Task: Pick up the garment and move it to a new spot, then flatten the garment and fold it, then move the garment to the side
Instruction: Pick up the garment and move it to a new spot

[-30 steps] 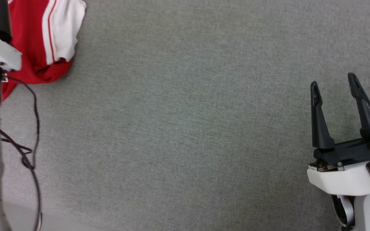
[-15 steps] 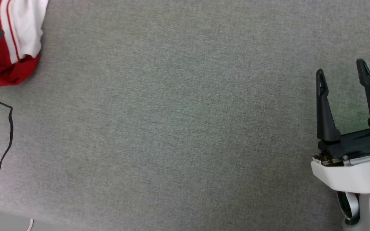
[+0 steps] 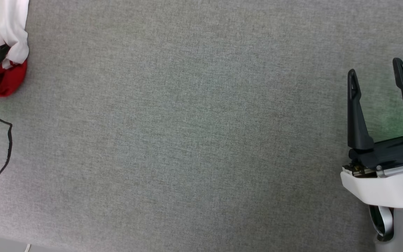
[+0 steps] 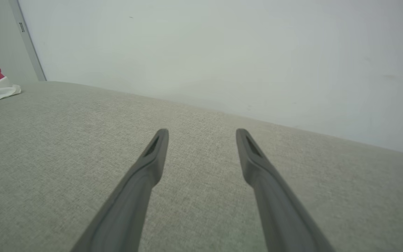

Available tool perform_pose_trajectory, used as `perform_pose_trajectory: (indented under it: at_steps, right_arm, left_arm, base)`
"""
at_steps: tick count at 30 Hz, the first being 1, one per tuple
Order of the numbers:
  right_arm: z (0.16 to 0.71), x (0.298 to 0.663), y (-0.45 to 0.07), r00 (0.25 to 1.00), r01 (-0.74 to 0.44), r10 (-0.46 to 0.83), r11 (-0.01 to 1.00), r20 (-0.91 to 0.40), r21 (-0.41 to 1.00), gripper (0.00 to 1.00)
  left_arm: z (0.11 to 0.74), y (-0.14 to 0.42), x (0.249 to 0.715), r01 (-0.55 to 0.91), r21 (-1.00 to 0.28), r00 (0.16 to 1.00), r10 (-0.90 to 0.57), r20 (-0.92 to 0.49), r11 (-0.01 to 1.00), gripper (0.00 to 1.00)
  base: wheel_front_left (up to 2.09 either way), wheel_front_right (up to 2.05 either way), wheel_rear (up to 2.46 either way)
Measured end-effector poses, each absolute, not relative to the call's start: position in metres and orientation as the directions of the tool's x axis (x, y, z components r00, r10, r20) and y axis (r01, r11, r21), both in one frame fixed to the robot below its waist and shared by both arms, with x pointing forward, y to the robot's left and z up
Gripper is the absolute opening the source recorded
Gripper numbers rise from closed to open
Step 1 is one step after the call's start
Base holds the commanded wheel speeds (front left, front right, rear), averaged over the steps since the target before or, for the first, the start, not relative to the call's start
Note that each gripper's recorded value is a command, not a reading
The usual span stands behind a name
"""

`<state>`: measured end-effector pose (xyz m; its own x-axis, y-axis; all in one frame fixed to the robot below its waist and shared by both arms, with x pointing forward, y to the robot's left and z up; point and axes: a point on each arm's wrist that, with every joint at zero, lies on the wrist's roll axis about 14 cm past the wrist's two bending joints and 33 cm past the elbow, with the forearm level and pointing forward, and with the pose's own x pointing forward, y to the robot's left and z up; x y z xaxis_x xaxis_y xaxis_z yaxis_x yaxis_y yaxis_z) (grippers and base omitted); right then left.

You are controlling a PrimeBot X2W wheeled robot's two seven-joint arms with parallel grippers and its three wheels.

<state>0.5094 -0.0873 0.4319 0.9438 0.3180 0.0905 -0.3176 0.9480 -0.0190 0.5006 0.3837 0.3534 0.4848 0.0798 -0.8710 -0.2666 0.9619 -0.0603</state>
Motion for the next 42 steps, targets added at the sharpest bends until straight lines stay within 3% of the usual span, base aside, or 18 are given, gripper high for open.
perform_pose_trajectory:
  at_steps: [6,9,18,23,31,42]
  right_arm:
    - [0.452,0.506,-0.088,0.941,-0.314,0.314,0.949,0.123,-0.026,1.00]
    - [0.466,0.502,-0.087,0.938,-0.314,0.315,0.949,0.146,-0.028,1.00]
    - [0.504,0.483,-0.089,0.930,-0.310,0.307,0.950,0.202,-0.017,1.00]
    - [0.524,0.472,-0.100,0.932,-0.282,0.278,0.959,0.234,-0.016,1.00]
    - [0.544,0.454,-0.135,0.946,-0.195,0.193,0.981,0.261,-0.021,1.00]
    - [0.557,0.431,-0.187,0.961,-0.054,0.060,0.998,0.270,-0.029,1.00]
  left_arm:
    - [0.377,0.378,0.507,-0.218,-0.049,0.558,0.083,-0.826,0.975,0.00]
    - [0.406,0.370,0.521,-0.156,-0.036,0.632,0.072,-0.772,0.987,0.00]
    - [0.500,0.315,0.541,0.101,0.039,0.789,-0.056,-0.612,0.994,0.00]
    - [0.530,0.255,0.541,0.286,0.083,0.809,-0.194,-0.555,0.955,0.00]
    - [0.537,0.131,0.525,0.594,0.081,0.712,-0.476,-0.517,0.800,0.00]
    - [0.535,-0.034,0.473,0.895,0.049,0.415,-0.784,-0.462,0.444,0.00]
  base:
    - [0.00,0.00,0.00]
    - [0.00,0.00,0.00]
    - [0.00,0.00,0.00]
    - [0.00,0.00,0.00]
    - [0.00,0.00,0.00]
    - [0.00,0.00,0.00]
